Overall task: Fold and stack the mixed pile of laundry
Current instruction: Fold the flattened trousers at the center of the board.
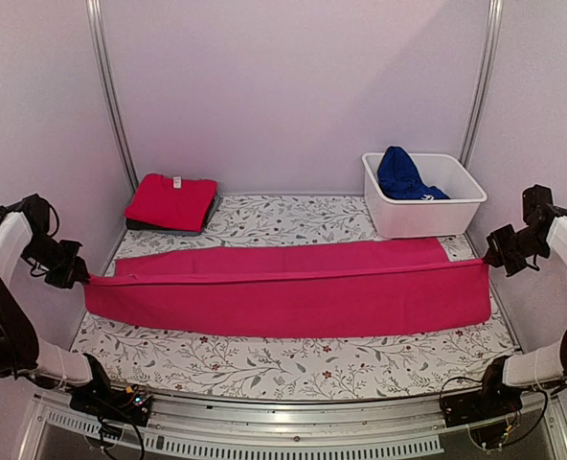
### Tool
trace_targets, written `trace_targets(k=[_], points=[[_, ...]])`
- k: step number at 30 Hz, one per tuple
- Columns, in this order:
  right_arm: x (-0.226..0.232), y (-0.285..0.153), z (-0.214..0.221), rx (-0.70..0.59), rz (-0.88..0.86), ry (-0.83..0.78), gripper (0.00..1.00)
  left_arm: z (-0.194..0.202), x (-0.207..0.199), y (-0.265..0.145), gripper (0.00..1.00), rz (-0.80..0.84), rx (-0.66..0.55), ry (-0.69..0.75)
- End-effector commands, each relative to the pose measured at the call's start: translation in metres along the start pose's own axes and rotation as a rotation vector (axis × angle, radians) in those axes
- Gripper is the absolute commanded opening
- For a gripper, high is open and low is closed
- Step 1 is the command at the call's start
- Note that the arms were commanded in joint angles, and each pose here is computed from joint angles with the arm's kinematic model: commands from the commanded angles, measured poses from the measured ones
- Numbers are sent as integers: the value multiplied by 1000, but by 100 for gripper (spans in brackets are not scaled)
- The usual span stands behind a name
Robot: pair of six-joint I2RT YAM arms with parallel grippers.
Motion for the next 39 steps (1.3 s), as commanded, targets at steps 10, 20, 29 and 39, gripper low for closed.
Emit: trace_targets(k=[10, 20, 29, 39], points=[[125, 71, -66, -66, -429, -246, 0, -21, -100, 54, 0, 267, -35, 101], [106, 171, -44, 30, -303, -271, 0, -23, -124, 131, 0, 188, -7, 171], [55, 228, -8, 202, -86, -199, 0, 3, -99, 204, 0, -31, 83, 263], [-28, 163, 20, 177, 101, -61, 0, 26, -25, 179, 0, -139, 141, 276]])
Point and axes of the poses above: each gripper's point midway between its finger pads, its own y axis out along the fingers, its own x axis along the line the jaws close on, z = x × y, the point moved 6 cm from there along -y, back along the fingers, and after that the axes turned 10 degrees about -y, right-handed, at the moved point
